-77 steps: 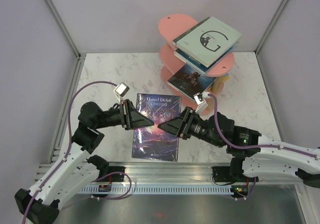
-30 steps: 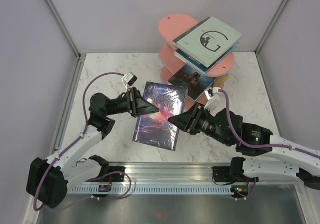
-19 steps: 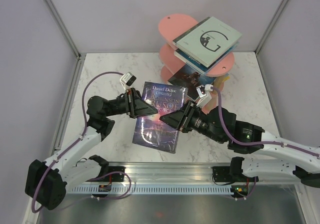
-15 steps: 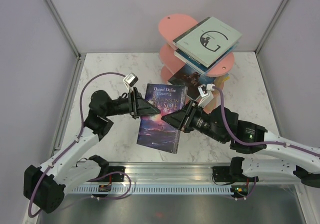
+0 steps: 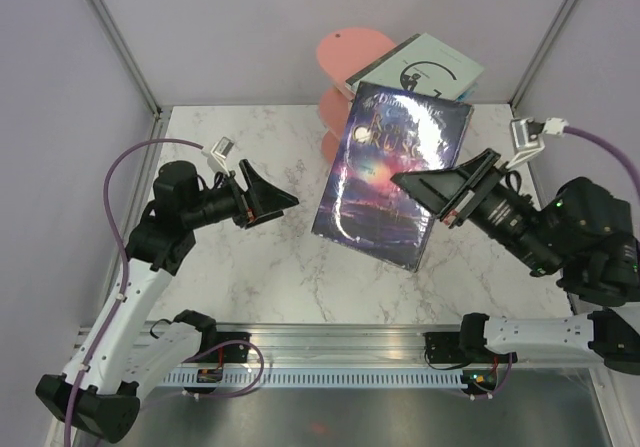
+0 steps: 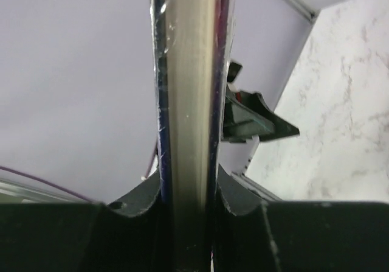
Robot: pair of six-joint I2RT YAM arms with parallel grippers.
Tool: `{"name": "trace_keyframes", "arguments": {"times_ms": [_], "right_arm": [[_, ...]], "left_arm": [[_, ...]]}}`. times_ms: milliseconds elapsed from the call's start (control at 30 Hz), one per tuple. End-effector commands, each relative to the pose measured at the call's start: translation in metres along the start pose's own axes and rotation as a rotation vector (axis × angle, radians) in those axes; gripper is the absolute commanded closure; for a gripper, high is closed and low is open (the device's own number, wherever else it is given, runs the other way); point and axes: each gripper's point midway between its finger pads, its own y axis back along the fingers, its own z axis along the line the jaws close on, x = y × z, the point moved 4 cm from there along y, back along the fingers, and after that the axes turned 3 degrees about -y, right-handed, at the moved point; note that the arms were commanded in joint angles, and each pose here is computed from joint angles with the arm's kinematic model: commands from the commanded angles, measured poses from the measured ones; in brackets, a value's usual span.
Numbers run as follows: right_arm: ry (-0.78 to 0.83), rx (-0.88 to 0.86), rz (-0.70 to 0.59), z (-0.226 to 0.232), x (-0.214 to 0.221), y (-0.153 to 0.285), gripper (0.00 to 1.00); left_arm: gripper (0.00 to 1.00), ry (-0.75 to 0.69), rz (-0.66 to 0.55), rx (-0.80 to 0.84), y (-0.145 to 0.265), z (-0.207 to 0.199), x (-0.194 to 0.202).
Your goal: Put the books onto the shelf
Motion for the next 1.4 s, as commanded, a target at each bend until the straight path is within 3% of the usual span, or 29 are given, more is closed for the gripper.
{"name": "trace_keyframes", "arguments": {"times_ms": [0,133,333,500,533,567,667,867,1367], "right_arm": [[-0.015,-0.084,-0.141,0.043,-0.043,0.004,1.0],[0.082,-0.076,-0.237,0.071,-0.073,0.001,1.0],[0.215,0.067,-0.301,0.081,-0.085,-0.035,1.0],[0.265,0.102,-0.312,0.069,-0.094,-0.071,1.0],[0.267,0.131,-0.356,0.059,-0.113,-0.077,1.0],[0.228,0.085,-0.315,0.061,-0.112,-0.084,1.0],[0.182,0.088,-0.385,0.041,-0.158,-0.095,1.0],[0.052,-0.02,-0.391,0.017,-0.21,-0.099,1.0],[-0.196,0.02,-0.429,-0.065,-0.238,-0.101,1.0]], "left_arm": [[0.02,-0.079,-0.042,-0.074,0.011,0.0,-0.007],[0.02,-0.082,-0.048,-0.087,0.012,0.0,-0.007],[0.02,-0.083,-0.04,-0.098,0.011,0.004,-0.008],[0.02,-0.088,-0.028,-0.092,0.01,0.002,-0.009],[0.02,-0.089,-0.025,-0.091,0.01,0.001,-0.009],[0.02,-0.091,-0.021,-0.086,0.01,0.0,-0.009],[0.02,-0.095,-0.009,-0.086,0.011,-0.001,-0.008],[0.02,-0.124,-0.023,-0.085,0.019,-0.011,-0.009],[0.02,-0.124,-0.048,-0.127,0.036,-0.006,0.007]]}}
